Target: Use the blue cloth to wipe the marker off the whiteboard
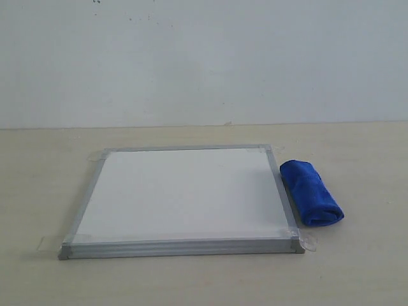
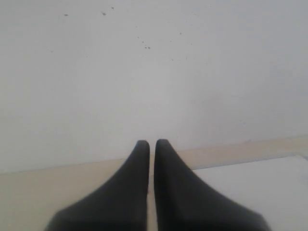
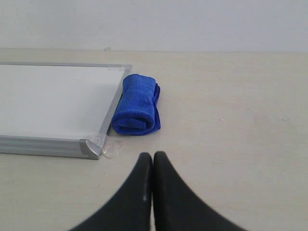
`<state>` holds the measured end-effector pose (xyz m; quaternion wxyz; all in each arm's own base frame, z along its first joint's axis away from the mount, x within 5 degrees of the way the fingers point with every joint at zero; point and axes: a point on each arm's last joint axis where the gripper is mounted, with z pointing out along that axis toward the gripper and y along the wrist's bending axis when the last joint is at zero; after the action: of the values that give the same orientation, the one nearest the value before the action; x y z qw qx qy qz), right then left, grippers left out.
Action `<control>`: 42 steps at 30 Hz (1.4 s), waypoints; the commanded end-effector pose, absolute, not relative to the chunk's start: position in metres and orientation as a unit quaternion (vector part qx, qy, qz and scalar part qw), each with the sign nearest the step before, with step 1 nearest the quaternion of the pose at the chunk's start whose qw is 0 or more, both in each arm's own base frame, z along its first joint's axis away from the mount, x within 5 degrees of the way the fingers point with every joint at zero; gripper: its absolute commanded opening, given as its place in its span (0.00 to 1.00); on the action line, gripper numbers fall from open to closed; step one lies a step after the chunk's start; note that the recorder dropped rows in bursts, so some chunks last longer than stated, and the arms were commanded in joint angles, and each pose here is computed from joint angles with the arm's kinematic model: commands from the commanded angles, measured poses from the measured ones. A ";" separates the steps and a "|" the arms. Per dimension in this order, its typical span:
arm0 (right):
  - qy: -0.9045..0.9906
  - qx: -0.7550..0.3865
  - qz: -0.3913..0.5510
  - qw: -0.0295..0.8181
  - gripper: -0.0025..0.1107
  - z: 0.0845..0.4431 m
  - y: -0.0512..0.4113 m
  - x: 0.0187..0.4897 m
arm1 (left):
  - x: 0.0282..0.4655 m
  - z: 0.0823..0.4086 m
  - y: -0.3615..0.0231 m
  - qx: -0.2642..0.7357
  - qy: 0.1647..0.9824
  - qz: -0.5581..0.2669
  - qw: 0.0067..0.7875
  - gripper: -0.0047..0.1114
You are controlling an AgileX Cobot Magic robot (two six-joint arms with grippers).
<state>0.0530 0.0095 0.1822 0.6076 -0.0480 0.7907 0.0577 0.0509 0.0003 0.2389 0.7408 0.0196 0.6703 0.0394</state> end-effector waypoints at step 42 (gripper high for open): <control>0.787 -0.047 0.057 0.613 0.02 0.183 0.009 0.053 | 0.054 0.186 0.002 -0.068 0.774 -0.031 0.629 0.07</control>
<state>0.0530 0.0095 0.1822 0.6076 -0.0480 0.7907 0.0577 0.0547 0.0001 0.1880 0.6302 -0.0696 0.7721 -0.0442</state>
